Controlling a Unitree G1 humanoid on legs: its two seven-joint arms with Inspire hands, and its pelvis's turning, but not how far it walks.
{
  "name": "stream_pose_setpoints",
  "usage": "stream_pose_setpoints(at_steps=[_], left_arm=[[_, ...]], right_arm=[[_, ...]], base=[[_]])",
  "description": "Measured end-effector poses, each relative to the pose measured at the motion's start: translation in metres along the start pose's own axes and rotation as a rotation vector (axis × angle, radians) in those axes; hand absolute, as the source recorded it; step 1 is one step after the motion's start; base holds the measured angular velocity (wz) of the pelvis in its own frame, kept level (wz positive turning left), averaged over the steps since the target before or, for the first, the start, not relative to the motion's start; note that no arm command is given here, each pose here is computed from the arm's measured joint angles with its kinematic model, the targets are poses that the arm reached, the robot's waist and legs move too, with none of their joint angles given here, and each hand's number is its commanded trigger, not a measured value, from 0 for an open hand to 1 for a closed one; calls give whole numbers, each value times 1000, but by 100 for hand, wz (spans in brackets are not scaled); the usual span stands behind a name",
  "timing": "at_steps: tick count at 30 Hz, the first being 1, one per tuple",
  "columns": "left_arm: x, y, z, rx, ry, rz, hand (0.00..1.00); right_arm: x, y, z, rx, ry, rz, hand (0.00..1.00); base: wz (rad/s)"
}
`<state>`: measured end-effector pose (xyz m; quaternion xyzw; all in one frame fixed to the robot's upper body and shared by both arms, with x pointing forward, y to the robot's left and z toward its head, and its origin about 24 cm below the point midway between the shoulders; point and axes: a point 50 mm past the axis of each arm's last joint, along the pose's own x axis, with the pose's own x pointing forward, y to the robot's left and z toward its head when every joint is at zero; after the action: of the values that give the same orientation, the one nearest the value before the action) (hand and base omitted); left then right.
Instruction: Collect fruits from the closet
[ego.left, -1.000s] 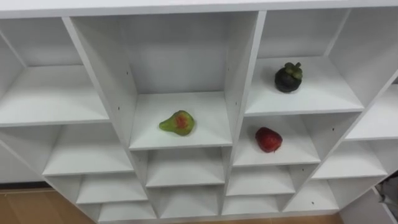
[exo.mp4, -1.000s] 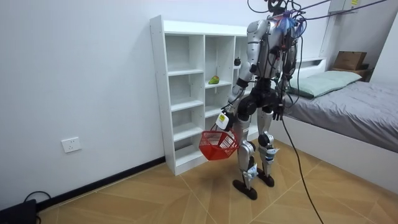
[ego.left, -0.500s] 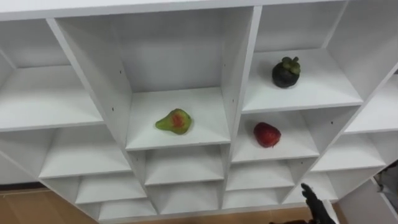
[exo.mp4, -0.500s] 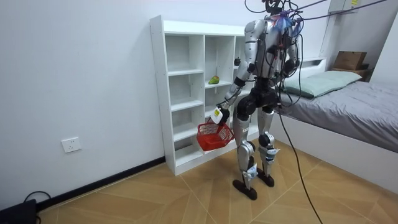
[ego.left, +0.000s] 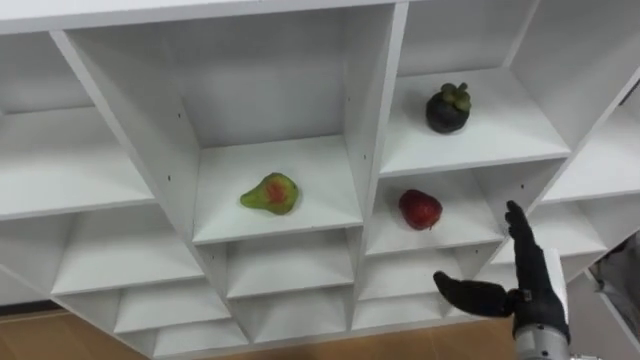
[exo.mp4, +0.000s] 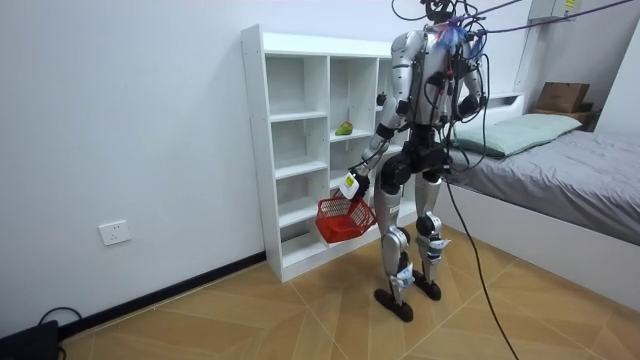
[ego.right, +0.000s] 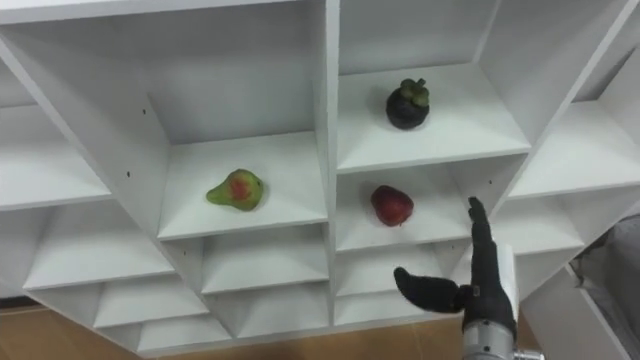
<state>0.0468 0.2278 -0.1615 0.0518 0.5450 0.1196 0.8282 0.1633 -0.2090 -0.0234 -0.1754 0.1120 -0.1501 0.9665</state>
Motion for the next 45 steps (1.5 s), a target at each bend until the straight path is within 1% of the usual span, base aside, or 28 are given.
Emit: stream_pose_setpoints(at_steps=[8,19,22,24,31,40,45], left_arm=[[-1,-3,-2,20,5,-24,100],[-1,-5,-4,31,15,-43,100],[-1,-5,-5,33,23,-43,100],[0,-5,-5,35,27,-53,100],[2,-6,0,53,21,-65,100],[3,1,-1,56,38,-62,100],[4,7,0,59,32,-44,100]], right_arm=[[3,-6,33,53,-144,-69,0],[6,-8,59,91,-255,-124,0],[9,-8,71,93,-312,-145,0],[11,-7,79,105,-355,-142,0],[12,-2,84,96,-382,-104,0],[23,-6,100,79,-459,-106,0],[31,-7,111,111,-489,-95,0]], base=[[-5],[-1],[0],[0],[0],[0],[5]])
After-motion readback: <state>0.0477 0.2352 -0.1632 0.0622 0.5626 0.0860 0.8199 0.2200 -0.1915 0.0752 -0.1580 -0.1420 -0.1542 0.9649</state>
